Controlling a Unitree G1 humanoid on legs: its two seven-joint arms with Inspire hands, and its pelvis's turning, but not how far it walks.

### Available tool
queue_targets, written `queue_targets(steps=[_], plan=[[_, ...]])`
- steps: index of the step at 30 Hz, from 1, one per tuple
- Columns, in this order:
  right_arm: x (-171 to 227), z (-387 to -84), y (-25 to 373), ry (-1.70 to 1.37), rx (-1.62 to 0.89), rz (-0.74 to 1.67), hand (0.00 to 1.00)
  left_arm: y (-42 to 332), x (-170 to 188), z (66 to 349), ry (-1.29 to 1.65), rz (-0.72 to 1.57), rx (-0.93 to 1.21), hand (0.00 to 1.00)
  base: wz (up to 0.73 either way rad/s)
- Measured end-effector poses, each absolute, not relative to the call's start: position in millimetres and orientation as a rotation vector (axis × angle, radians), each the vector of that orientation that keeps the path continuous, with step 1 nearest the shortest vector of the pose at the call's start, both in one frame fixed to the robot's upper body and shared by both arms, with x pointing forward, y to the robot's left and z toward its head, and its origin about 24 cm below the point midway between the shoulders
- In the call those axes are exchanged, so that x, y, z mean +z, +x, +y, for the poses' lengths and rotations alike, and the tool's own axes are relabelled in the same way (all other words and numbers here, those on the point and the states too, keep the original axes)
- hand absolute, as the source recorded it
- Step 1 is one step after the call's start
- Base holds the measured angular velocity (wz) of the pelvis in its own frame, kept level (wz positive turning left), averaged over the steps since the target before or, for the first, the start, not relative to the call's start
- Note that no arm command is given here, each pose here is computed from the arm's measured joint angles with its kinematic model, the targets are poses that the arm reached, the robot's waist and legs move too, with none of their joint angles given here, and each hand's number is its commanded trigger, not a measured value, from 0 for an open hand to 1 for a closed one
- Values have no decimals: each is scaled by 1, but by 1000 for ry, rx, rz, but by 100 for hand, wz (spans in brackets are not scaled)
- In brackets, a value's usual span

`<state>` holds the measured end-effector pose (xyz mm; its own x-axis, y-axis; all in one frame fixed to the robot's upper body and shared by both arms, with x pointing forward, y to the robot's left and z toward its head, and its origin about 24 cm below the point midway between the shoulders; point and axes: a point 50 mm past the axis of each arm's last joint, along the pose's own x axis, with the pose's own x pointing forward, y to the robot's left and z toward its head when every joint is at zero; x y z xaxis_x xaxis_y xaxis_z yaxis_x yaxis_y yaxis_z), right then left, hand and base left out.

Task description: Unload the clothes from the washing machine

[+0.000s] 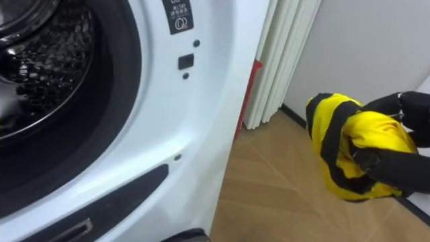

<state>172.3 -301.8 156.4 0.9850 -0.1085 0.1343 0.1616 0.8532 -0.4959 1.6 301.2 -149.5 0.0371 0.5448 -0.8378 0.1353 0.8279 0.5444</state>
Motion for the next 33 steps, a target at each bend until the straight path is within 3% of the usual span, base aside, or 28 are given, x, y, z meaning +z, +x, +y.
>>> queue_targets(steps=[9,20,33], plan=[[126,-298,189,-445,-73,7,100,11,-153,293,638,1541,246,0,-14],[27,-295,200,-235,-138,334,100,33,-160,268,684,1470,146,0,1],[-2,-318,199,-211,-373,396,100,56,-159,260,625,1353,172,0,7]])
